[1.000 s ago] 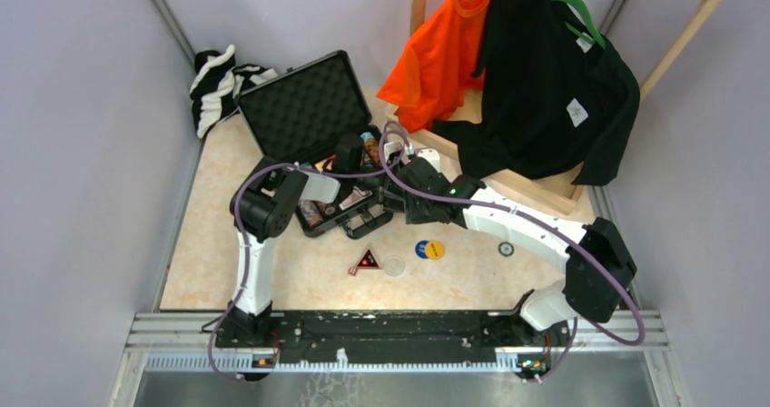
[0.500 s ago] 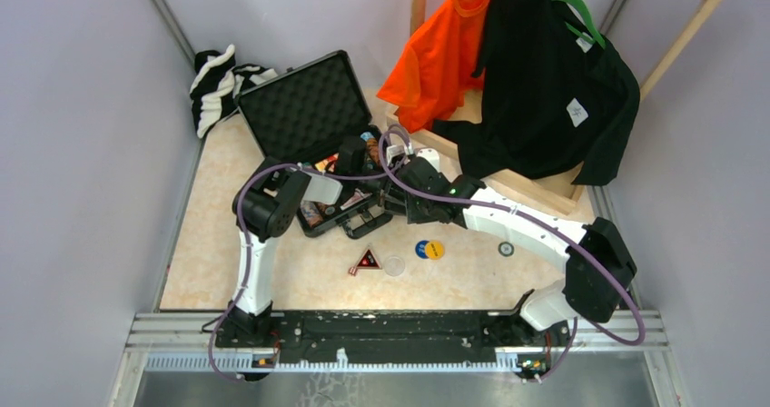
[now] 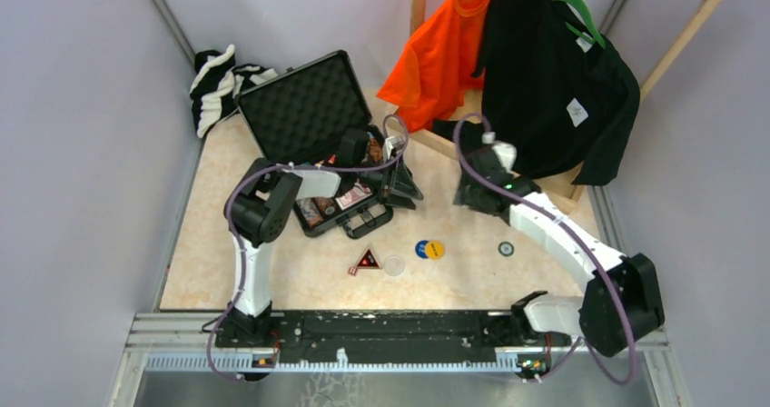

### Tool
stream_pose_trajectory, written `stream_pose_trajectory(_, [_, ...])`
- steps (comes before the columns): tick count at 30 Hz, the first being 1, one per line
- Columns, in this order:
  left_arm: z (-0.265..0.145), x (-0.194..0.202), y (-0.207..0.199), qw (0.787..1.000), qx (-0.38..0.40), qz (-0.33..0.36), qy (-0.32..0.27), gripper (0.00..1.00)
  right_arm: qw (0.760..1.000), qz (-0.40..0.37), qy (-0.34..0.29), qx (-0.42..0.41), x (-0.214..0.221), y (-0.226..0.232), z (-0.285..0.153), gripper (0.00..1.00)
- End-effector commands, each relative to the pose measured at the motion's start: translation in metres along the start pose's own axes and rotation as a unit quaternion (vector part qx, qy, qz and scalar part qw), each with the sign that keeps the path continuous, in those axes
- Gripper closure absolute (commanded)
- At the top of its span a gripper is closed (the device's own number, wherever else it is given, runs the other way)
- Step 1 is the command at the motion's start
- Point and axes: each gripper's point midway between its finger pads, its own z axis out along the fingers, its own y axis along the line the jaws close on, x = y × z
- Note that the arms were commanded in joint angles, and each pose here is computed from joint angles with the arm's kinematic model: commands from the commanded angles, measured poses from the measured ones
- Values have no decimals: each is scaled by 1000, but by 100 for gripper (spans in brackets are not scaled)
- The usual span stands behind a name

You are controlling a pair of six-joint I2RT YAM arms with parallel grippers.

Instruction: Pack up texas hold em set

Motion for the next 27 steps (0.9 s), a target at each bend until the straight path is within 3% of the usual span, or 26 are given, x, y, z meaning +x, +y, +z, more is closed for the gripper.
stream_pose_trajectory(1, [-11, -13, 1, 994, -76, 61, -56, 12, 991, 82, -52, 96, -26, -71, 2, 32])
stream_pose_trajectory(6, [-24, -19, -1, 981, -117, 100, -114, 9, 980, 133, -32, 146, -15, -119, 20, 30])
stream_pose_trajectory(13, [-26, -9, 1, 980, -104, 106, -130, 2, 971, 154, -6, 181, -5, -148, 37, 21])
stream_pose_trajectory(19, [-22, -5, 3, 983, -89, 101, -121, 1, 962, 186, -9, 198, -7, -180, 49, 22])
stream_pose_trajectory(27, [-21, -6, 0, 984, -72, 111, -120, 1, 961, 190, -2, 199, -18, -193, 72, 31])
